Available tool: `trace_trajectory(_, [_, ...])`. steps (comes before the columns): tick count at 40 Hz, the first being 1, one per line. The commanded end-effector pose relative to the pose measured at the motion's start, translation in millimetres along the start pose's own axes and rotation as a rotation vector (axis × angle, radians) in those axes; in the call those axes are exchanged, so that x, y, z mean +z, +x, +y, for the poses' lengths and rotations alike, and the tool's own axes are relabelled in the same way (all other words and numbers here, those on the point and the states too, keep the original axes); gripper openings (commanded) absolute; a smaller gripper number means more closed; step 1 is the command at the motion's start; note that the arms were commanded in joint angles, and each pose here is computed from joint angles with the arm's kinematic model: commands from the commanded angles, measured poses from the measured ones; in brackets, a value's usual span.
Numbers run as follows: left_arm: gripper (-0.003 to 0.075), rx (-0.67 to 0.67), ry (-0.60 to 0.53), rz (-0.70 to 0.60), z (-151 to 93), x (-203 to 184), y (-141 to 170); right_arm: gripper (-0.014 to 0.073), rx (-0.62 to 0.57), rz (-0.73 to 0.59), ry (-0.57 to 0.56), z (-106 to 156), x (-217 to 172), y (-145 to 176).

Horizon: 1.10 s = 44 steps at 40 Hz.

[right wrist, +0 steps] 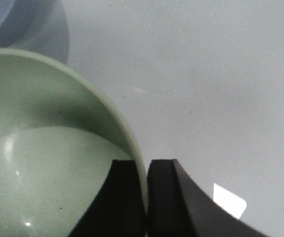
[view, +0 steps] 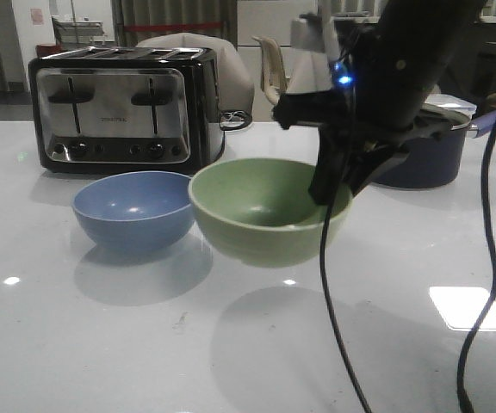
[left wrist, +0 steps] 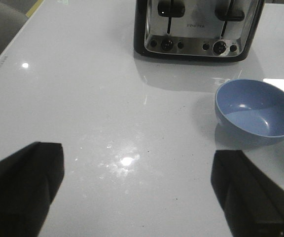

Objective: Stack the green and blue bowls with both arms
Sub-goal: 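Carry the green bowl with the right gripper beside the blue bowl and set it down, then open the right gripper and lift it away from the green bowl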

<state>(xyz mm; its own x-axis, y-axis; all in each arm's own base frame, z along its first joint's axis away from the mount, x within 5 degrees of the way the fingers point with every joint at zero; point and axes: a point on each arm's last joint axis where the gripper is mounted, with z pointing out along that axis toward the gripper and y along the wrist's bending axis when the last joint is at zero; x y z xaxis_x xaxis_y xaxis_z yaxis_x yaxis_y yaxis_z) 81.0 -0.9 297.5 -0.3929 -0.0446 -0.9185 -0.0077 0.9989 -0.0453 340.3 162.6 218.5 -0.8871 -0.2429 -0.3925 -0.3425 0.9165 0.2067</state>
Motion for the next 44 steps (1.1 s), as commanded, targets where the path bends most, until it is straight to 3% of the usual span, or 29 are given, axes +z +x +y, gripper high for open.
trace_trajectory(1, [0.0656, -0.002, 0.007, -0.102, -1, -2, -16, 0.0034, -0.004, -0.082, -0.024, 7, -7, -12])
trace_trajectory(6, [0.0656, -0.002, 0.007, -0.1, -1, -2, -16, 0.0069, -0.001, -0.047, -0.022, 6, 7, -10])
trace_trajectory(13, [0.0656, -0.002, 0.007, -0.1, -1, -2, -16, 0.031, -0.013, -0.027, -0.019, 4, 15, -8])
trace_trajectory(17, [0.0656, 0.023, 0.004, -0.087, -1, -2, -15, 0.0384, -0.021, -0.046, -0.015, 4, 12, -10])
trace_trajectory(29, [0.0656, 0.12, 0.088, 0.026, -11, 5, -28, 0.039, -0.092, -0.213, -0.021, 15, -54, -14])
trace_trajectory(44, [0.0656, 0.199, 0.18, 0.272, -43, 68, -57, 0.039, -0.168, -0.355, -0.019, 18, -127, 48])
